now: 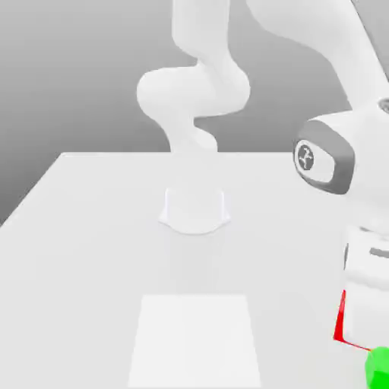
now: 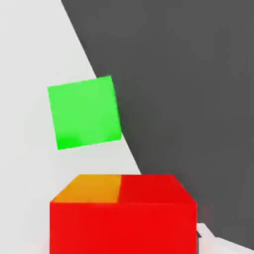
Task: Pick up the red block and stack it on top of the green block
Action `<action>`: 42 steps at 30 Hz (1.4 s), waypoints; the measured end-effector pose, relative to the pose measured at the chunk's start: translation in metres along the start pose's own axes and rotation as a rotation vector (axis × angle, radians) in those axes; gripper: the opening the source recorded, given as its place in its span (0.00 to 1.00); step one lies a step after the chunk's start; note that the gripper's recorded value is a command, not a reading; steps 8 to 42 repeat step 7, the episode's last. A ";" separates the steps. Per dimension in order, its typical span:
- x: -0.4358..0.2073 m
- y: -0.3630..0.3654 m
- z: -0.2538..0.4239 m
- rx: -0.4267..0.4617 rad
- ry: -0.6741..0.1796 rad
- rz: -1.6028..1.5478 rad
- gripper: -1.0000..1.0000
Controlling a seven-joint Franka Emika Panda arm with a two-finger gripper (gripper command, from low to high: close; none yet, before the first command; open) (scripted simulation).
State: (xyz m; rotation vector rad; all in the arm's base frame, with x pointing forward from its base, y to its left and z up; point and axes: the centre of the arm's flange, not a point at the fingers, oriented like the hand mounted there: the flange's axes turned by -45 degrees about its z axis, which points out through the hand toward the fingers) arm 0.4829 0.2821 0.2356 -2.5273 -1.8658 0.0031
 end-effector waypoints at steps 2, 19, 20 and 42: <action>0.008 -0.003 0.027 0.000 0.001 -0.019 0.00; 0.009 -0.004 0.043 0.000 0.001 -0.022 1.00; 0.009 -0.004 0.043 0.000 0.001 -0.022 1.00; 0.009 -0.004 0.043 0.000 0.001 -0.022 1.00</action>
